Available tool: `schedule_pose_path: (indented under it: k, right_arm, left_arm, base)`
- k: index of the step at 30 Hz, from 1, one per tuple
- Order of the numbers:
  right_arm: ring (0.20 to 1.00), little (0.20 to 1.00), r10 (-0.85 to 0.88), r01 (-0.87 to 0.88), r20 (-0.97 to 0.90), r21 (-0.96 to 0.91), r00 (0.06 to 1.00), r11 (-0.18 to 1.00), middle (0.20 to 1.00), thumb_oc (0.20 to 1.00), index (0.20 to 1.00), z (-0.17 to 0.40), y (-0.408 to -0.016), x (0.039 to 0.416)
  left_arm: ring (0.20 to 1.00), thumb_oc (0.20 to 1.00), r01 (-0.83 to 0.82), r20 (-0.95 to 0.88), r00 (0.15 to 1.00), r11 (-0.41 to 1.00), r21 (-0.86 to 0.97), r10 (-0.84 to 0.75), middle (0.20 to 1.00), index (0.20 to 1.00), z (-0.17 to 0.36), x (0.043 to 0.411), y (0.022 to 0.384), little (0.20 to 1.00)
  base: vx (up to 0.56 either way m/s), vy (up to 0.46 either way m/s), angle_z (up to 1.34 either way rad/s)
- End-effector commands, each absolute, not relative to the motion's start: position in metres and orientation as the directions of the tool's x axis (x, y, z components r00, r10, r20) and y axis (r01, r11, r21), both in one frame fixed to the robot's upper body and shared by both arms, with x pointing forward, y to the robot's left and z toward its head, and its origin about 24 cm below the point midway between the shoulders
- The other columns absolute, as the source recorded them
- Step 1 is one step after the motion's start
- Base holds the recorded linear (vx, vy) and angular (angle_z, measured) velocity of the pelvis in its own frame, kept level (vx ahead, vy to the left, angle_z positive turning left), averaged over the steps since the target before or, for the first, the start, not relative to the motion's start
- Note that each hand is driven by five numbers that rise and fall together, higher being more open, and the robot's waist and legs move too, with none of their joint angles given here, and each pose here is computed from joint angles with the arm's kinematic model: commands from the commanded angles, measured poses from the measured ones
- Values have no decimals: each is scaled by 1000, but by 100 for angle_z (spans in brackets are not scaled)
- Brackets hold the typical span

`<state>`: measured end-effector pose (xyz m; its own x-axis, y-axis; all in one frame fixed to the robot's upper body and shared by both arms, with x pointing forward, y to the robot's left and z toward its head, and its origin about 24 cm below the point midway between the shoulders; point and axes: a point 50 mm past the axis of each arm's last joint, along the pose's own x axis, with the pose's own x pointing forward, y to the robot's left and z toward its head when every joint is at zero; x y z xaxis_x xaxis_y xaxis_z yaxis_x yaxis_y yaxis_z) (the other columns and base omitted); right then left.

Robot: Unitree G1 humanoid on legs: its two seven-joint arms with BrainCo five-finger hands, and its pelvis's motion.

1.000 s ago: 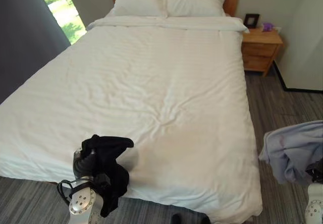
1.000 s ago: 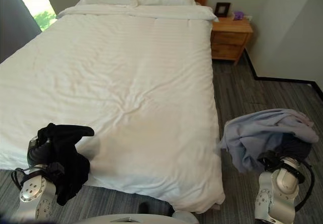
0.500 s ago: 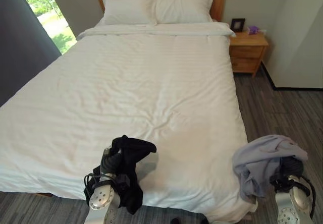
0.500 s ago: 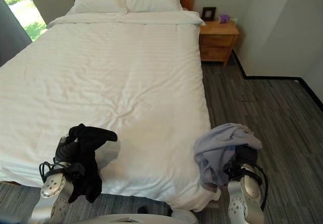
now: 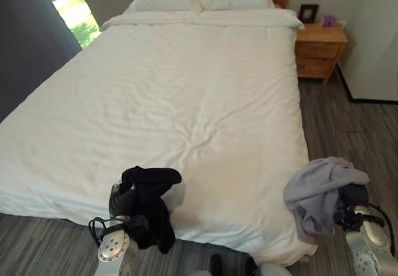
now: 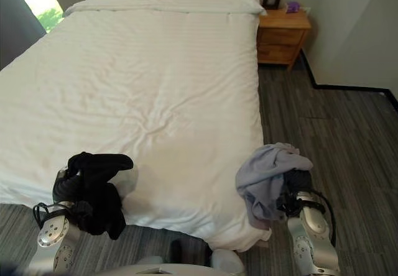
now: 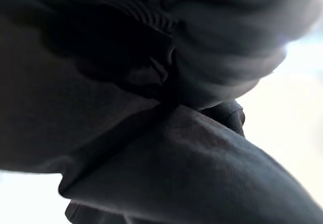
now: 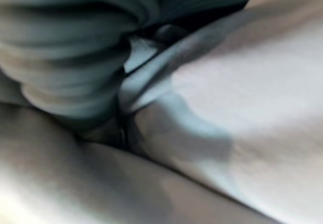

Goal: Pick up bed clothes into laundry basket.

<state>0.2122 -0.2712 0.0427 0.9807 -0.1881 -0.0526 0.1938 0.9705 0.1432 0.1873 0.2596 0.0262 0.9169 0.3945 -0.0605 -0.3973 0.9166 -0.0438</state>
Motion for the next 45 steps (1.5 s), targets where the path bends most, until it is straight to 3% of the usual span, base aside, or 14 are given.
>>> schedule_pose_path:
  k: [1,8,12,18,22,30,41,45]
  right_arm:
    - [200,200,-115,91,116,191,987,977,200,200,200,73,-255,242]
    - [200,200,-78,67,40,228,996,971,200,200,200,51,-241,229]
    - [200,200,-137,128,13,264,991,956,200,200,200,40,-241,221]
    - [200,200,-157,148,5,303,988,941,200,200,200,35,-234,220]
    - [200,200,-265,237,60,286,963,928,200,200,200,48,-252,222]
    - [200,200,-343,317,86,226,935,921,200,200,200,55,-269,221]
    - [200,200,-564,519,197,238,802,821,200,200,200,77,-310,185]
    - [200,200,-571,527,242,226,784,819,200,200,200,86,-312,184]
  left_arm:
    - [200,200,-397,236,885,915,-72,402,200,200,86,202,278,200]
    - [200,200,-382,210,890,914,-138,404,200,200,79,204,270,200]
    - [200,200,-308,248,915,948,-77,317,200,200,89,216,264,200]
    - [200,200,-361,269,900,932,25,342,200,200,95,215,281,200]
    - [200,200,-425,243,875,905,-30,419,200,200,89,206,288,200]
    - [200,200,-426,269,873,905,10,408,200,200,96,204,291,200]
    - [200,200,-349,387,866,937,17,316,200,200,126,238,276,200]
    - [200,200,-339,415,858,941,17,301,200,200,132,243,274,200]
  base:
    - [-141,34,2]
    - [-149,130,-3]
    - [-261,257,-16]
    - [-336,232,-61]
    - [-252,141,-144]
    - [-85,-6,-107]
    - [33,-131,-36]
    - [40,-58,-52]
